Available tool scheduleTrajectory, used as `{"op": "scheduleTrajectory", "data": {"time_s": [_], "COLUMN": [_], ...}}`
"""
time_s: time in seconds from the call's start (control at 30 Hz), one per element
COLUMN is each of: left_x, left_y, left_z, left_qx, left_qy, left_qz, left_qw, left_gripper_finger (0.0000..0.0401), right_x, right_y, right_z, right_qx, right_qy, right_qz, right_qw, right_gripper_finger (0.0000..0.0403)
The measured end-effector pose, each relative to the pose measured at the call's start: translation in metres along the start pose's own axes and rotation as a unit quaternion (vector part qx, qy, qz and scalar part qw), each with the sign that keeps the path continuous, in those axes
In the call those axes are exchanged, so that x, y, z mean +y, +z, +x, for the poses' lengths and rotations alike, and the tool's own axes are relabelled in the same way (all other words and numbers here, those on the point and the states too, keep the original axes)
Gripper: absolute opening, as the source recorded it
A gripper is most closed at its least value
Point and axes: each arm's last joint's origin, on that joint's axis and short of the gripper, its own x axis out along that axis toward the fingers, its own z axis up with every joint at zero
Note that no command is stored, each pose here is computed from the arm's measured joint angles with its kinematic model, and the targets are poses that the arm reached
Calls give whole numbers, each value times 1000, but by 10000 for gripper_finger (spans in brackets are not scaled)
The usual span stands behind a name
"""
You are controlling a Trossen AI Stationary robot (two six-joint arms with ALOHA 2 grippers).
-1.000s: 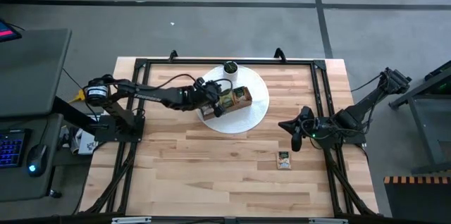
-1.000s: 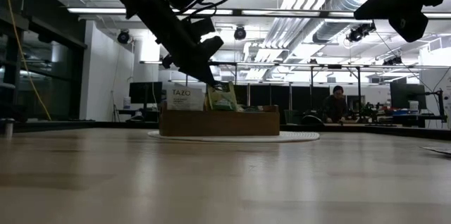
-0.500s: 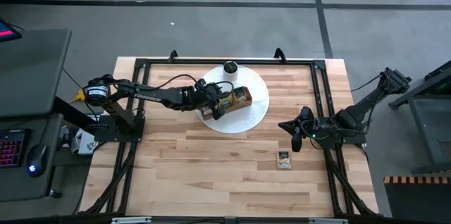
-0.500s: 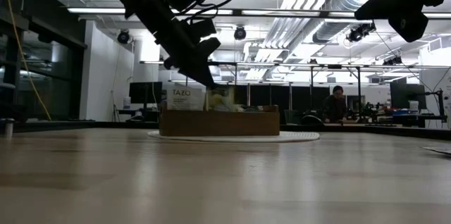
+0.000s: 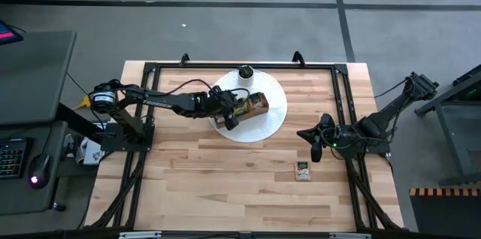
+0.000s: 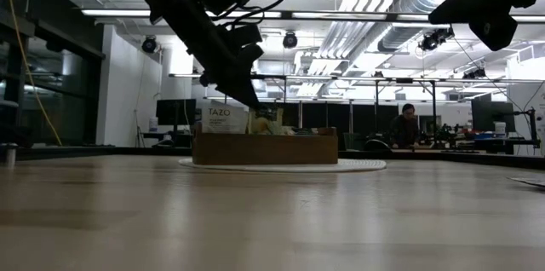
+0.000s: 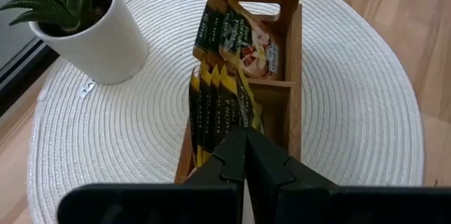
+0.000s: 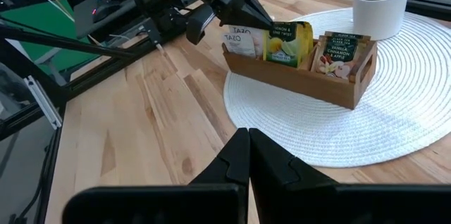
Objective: Pick & Place Tea
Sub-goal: Put the yellow tea bag into the middle section of the wooden organizer, then put the brown tea bag into the right section of the wooden organizer
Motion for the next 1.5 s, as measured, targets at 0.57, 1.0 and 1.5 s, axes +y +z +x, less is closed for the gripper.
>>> {"op": "scheduleTrajectory", "data": {"time_s": [0.57,1.0,1.5], "left_x": [0,-2,-50], "left_y": [3,23,64], "left_z": [0,-6,-33], "left_qx": [-15,-36,-72], "left_qy": [-1,-6,-199], "left_qz": [-1,-8,-43], "left_qw": [1000,999,976], "left_gripper_finger": [78,176,41], "right_x": [0,1,-13], "right_y": [0,-1,13], "right_z": [0,0,-16], "right_qx": [8,19,23], "right_qy": [6,16,8], "right_qz": [-4,-7,14], "right_qw": [1000,1000,1000], "right_gripper_finger": [0,0,0]}}
